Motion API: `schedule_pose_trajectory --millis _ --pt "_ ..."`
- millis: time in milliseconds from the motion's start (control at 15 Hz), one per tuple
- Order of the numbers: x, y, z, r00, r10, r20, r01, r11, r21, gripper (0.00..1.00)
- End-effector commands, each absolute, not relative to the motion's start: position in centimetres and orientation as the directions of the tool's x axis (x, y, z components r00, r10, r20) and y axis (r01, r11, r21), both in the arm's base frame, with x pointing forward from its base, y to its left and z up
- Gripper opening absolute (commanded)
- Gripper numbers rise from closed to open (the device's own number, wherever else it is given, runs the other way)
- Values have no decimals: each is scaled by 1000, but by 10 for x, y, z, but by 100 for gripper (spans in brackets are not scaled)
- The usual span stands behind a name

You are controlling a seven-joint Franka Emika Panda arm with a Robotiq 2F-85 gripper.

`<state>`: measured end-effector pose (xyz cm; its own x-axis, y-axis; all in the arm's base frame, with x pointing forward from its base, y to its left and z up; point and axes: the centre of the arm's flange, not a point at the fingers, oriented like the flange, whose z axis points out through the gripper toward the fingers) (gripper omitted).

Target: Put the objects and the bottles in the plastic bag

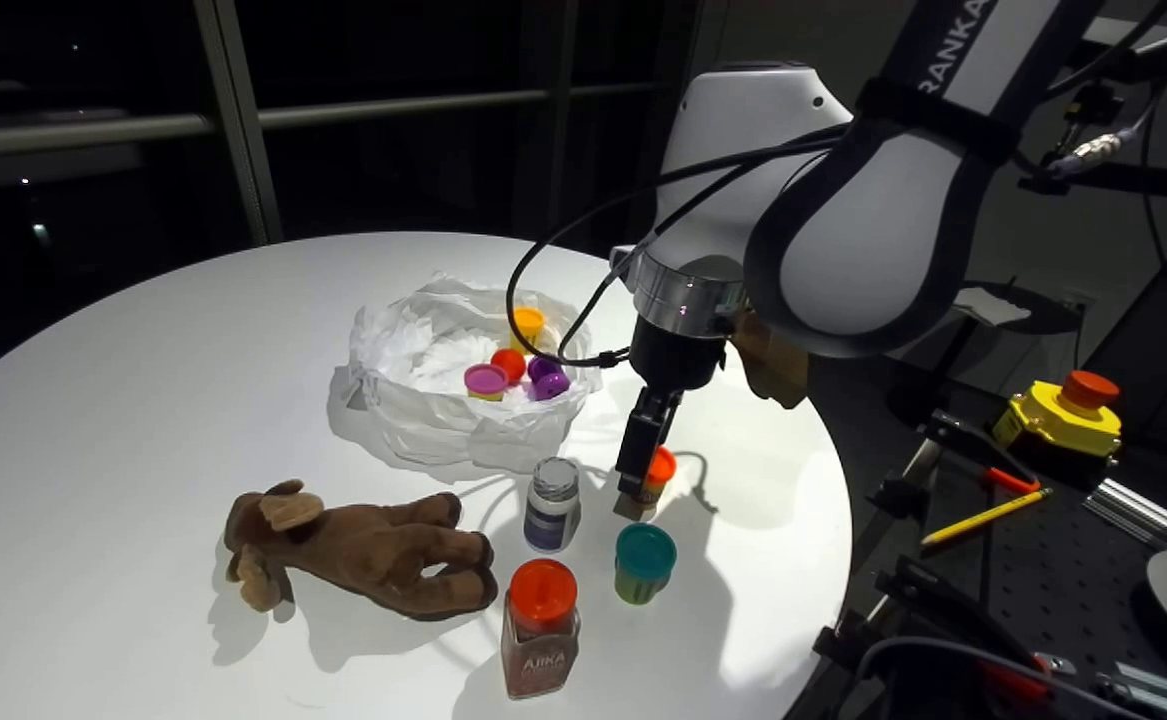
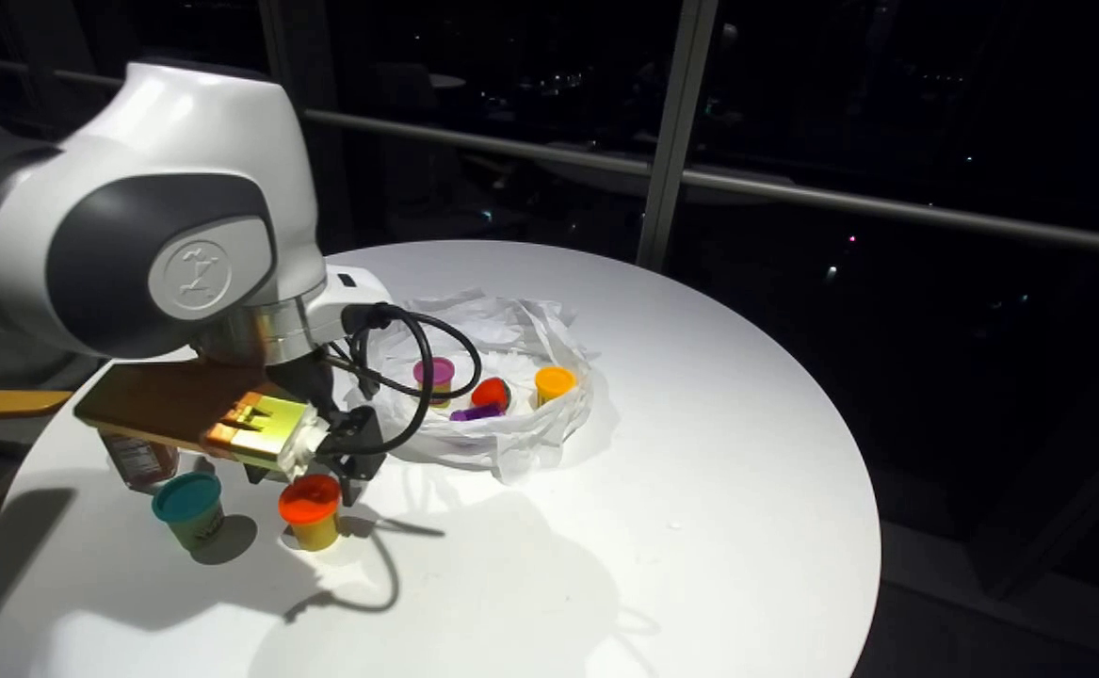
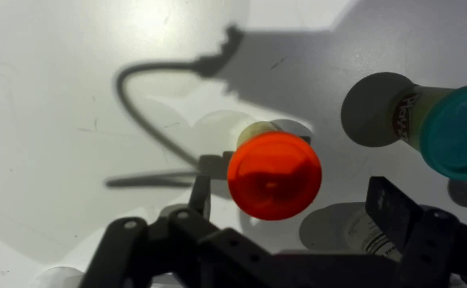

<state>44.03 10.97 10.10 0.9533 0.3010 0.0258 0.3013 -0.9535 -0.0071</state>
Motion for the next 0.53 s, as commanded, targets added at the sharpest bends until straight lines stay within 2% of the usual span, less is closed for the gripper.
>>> schedule_pose_trajectory --millis 0,67,133,200,467 --pt "444 109 103 963 269 13 269 -963 25 100" --pt "445 108 102 965 264 11 263 -964 26 75" --pt "446 107 101 965 263 9 263 -965 25 75" --pt "447 106 100 965 263 4 263 -964 25 68" --pt "447 106 101 965 264 -10 264 -964 21 35"
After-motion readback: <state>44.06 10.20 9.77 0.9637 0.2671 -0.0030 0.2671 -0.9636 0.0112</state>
